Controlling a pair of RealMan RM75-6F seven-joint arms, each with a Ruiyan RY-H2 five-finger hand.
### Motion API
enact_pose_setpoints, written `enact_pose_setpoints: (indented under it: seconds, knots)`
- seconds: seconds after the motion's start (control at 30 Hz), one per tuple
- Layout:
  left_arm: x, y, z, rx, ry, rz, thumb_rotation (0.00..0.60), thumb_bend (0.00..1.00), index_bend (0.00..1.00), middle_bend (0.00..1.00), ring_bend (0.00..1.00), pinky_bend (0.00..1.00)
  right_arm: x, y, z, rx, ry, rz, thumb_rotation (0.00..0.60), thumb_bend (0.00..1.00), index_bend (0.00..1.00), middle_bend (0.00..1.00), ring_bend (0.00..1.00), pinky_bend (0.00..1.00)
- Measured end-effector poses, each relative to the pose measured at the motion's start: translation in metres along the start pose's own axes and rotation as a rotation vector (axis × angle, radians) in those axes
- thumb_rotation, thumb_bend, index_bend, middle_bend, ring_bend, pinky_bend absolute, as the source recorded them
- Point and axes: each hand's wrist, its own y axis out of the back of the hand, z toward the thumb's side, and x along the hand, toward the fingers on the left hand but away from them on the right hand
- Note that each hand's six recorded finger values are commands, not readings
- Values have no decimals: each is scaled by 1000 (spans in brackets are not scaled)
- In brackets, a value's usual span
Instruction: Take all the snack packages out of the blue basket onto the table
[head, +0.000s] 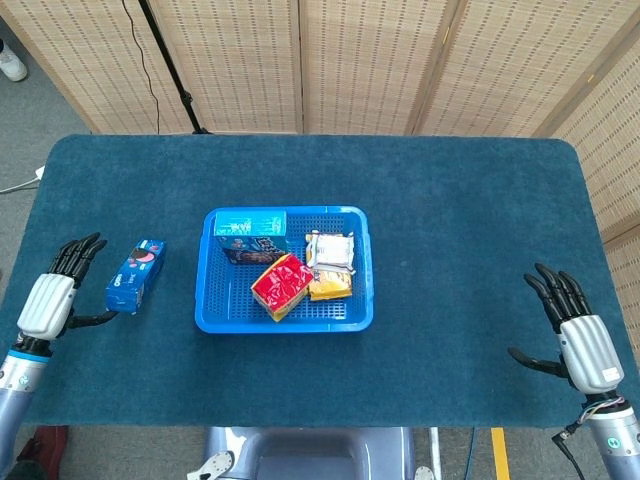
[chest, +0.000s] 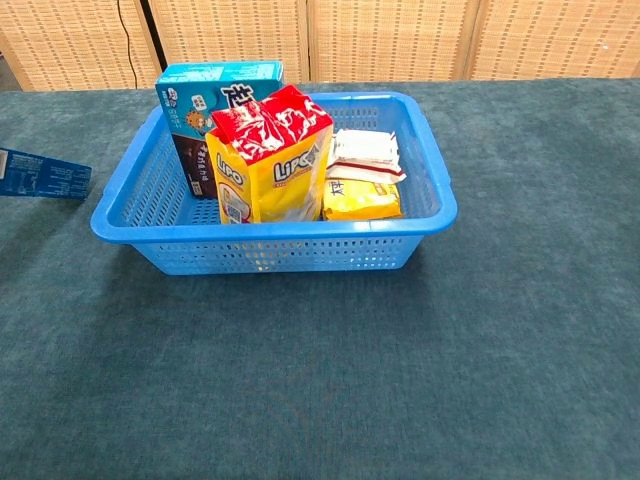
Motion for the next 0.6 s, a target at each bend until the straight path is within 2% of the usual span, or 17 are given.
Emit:
enact_pose_setpoints:
  seconds: [0.1,0.2,0.37,0.6]
  knots:
    - [0,17,21,-25,-64,65,600,0,0,0,0,0,0,0,0,0,2,0,600,0,4,0,0,0]
    - [7,30,39,-36,-98,91,600,0,0,0,0,0,1,0,0,1,1,0,600,0,4,0,0,0]
    - [16,40,64,-52,-126,37,600,0,0,0,0,0,0,2,-2,3,-9,-7,600,0,4,0,0,0]
    - [51,44,98,39,-132,-18,600,0,0,0,0,0,-3,-5,-6,23,-22,19,600,0,1,0,0,0]
